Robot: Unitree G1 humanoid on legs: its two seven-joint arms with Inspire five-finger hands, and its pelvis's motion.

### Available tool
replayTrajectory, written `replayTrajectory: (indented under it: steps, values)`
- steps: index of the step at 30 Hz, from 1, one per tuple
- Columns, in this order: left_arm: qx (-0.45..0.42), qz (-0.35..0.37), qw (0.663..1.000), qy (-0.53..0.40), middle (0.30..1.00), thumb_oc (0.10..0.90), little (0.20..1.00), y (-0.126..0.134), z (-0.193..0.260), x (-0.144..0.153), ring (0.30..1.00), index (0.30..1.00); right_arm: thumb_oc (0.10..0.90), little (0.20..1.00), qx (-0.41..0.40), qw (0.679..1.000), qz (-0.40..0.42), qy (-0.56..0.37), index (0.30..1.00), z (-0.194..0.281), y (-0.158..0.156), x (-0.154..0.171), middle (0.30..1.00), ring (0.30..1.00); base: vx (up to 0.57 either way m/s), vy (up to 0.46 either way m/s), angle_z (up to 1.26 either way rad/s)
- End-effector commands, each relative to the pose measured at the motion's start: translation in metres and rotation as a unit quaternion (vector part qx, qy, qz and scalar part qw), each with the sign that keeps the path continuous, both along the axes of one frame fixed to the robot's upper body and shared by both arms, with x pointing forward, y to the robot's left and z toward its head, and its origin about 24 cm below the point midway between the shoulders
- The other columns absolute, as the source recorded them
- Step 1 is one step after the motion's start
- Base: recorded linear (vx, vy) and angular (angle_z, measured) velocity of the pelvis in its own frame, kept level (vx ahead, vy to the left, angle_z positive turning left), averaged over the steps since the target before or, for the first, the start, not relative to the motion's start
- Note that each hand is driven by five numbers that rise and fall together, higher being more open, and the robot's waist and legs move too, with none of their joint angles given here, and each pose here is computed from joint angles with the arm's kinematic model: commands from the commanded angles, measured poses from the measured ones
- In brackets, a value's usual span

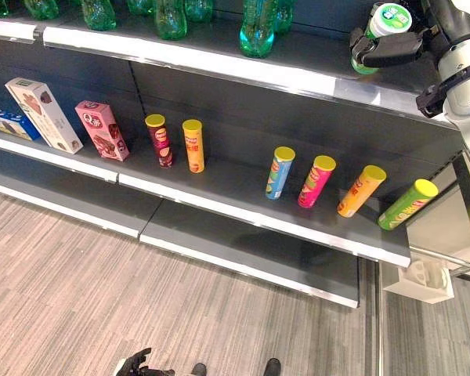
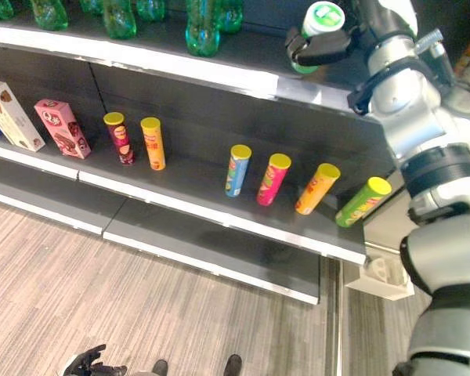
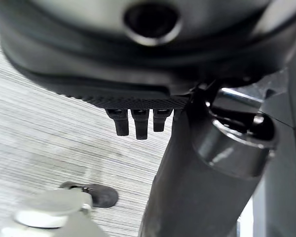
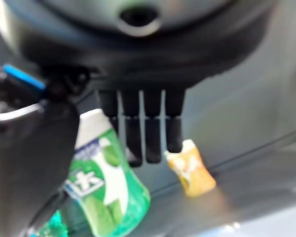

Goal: Put the goods on the table back onto the shelves and tidy them up.

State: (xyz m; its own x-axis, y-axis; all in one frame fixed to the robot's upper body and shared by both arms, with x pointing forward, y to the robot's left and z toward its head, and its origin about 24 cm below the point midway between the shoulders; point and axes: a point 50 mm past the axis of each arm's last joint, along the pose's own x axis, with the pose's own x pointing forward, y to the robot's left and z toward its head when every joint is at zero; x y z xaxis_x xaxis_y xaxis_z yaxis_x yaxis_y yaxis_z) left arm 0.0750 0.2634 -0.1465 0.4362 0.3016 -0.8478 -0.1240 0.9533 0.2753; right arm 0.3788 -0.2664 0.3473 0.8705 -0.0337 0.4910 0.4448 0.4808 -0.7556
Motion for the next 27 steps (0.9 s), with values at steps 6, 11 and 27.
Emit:
replayTrajectory:
  steps: [6, 11, 27]
  values:
    - [0.066, -0.055, 0.996, -0.001, 0.9, 0.8, 0.9, 0.027, 0.011, 0.01, 0.9, 0.9, 0.4, 0.3, 0.016, 0.997, -0.05, -0.062, 0.3, 0.045, -0.015, -0.011, 0.3, 0.3, 0.01, -0.007, 0.02]
    - [0.067, -0.069, 0.995, -0.005, 0.9, 0.8, 0.9, 0.025, 0.012, 0.014, 0.9, 0.9, 0.4, 0.3, 0.019, 0.995, -0.071, -0.061, 0.3, 0.044, -0.025, -0.013, 0.3, 0.3, 0.01, -0.013, 0.11]
    - [0.07, -0.077, 0.995, -0.003, 0.9, 0.8, 0.9, 0.023, 0.011, 0.013, 0.9, 0.9, 0.4, 0.3, 0.023, 0.99, -0.125, -0.061, 0.3, 0.034, -0.041, -0.013, 0.3, 0.3, 0.0, -0.01, 0.04]
